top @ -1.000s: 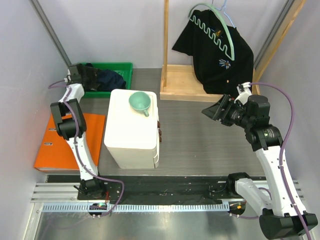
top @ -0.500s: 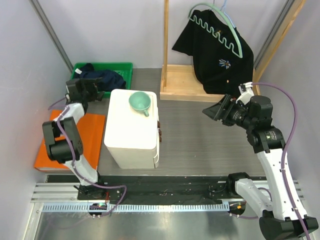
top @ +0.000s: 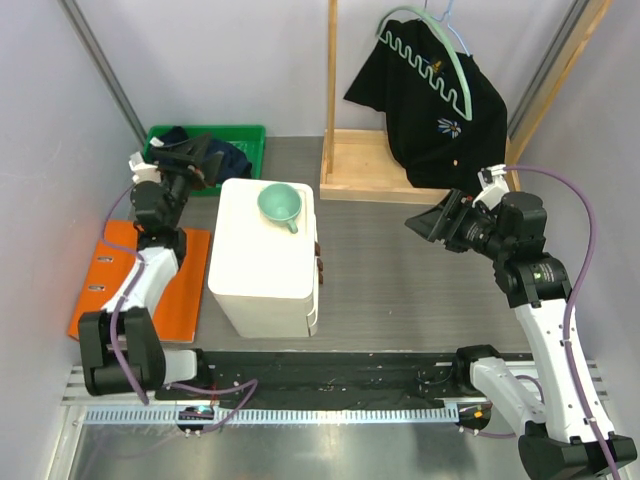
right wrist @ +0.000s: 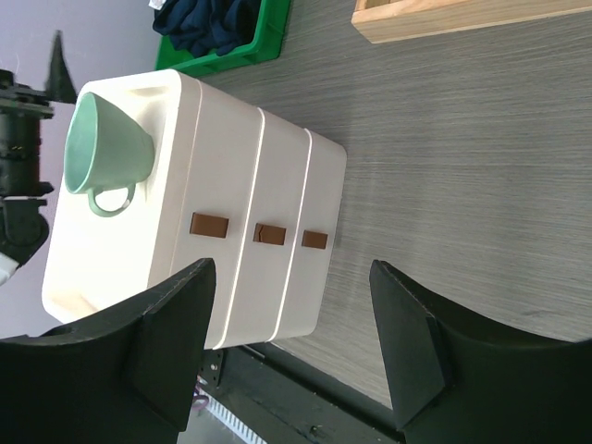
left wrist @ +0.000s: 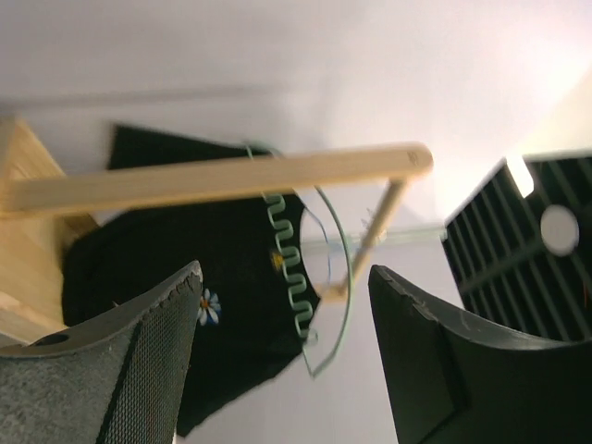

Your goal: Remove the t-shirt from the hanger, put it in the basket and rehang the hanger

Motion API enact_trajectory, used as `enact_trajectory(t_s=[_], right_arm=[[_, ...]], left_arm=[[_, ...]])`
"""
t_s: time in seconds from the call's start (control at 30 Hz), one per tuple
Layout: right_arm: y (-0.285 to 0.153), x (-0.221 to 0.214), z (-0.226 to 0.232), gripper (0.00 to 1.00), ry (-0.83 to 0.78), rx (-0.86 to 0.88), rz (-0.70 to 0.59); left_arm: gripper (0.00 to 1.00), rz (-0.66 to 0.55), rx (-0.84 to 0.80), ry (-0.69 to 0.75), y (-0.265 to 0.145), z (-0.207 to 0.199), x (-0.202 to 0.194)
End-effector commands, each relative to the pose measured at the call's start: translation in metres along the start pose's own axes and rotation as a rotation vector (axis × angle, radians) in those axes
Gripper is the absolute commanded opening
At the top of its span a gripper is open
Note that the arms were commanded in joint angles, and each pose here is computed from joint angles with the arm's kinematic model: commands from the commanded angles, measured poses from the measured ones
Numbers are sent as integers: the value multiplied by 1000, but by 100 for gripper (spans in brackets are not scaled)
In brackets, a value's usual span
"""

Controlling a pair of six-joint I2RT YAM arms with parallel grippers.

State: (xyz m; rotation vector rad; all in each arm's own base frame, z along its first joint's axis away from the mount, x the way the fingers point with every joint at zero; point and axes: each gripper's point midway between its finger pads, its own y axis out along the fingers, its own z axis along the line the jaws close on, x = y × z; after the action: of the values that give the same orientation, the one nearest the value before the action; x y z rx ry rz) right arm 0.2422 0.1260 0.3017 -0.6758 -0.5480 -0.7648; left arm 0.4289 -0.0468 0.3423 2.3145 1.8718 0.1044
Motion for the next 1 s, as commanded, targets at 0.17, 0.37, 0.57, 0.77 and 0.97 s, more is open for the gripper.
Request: enact_trajectory(t_s=[0.17, 0.37, 0.57, 0.77, 0.97], right_arm=[[-5, 17, 8, 73, -55, -2, -58], [-1, 23, -2, 73, -56, -51, -76], [-7, 47, -24, 71, -75, -221, -160], [-49, 111, -39, 68, -124, -485, -393], [-93, 187, -27, 69, -190, -667, -624]], left_arm=[[72, 194, -188, 452, -68, -97, -99], [71, 416, -182, 751, -97, -104, -176], [70, 626, -237, 833, -137, -92, -256], [69, 943, -296, 923, -210, -61, -363], [69, 1056, -298, 1022, -242, -40, -408]])
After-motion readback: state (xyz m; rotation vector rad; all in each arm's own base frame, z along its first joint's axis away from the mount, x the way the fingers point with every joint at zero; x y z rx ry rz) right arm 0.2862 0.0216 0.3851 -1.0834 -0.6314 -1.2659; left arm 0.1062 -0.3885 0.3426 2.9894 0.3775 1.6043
